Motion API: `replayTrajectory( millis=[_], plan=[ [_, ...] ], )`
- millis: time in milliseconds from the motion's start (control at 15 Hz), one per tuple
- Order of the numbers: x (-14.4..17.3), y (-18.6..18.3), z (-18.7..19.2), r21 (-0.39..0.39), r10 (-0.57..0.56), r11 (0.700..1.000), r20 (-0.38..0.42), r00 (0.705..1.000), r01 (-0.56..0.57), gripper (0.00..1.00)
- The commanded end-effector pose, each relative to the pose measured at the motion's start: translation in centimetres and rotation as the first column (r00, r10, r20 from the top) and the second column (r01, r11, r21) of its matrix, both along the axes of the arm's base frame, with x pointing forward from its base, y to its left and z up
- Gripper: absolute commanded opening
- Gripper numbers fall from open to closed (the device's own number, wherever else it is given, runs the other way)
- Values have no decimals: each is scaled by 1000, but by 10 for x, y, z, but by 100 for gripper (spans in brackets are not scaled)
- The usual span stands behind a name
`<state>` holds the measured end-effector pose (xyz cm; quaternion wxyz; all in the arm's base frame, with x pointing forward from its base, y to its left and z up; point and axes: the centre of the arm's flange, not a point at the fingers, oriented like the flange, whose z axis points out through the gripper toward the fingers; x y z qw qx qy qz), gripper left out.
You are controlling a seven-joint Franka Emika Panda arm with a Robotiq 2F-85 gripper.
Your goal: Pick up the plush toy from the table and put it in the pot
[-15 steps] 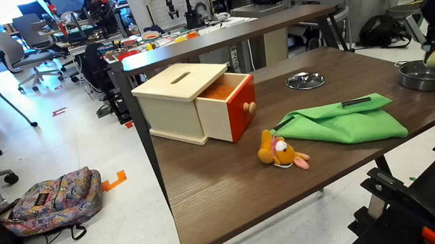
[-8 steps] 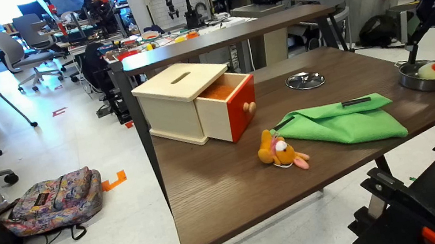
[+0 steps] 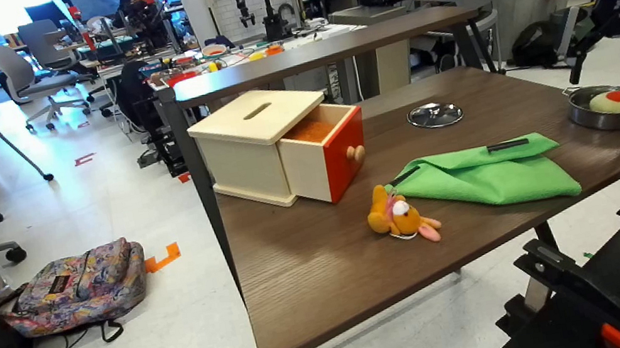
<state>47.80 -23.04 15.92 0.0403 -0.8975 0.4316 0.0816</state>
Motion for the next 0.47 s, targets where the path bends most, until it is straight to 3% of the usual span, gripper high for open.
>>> replayTrajectory(
  millis=[0,200,267,400],
  plan=[
    [-22,12,43,-12,40,999,66,997,-39,100],
    [-31,27,78,1,100,995,162,982,-102,100],
    [-11,10,47,-7,63,998,90,994,-62,100],
    [-17,18,67,-6,87,996,125,988,-87,100]
  ],
)
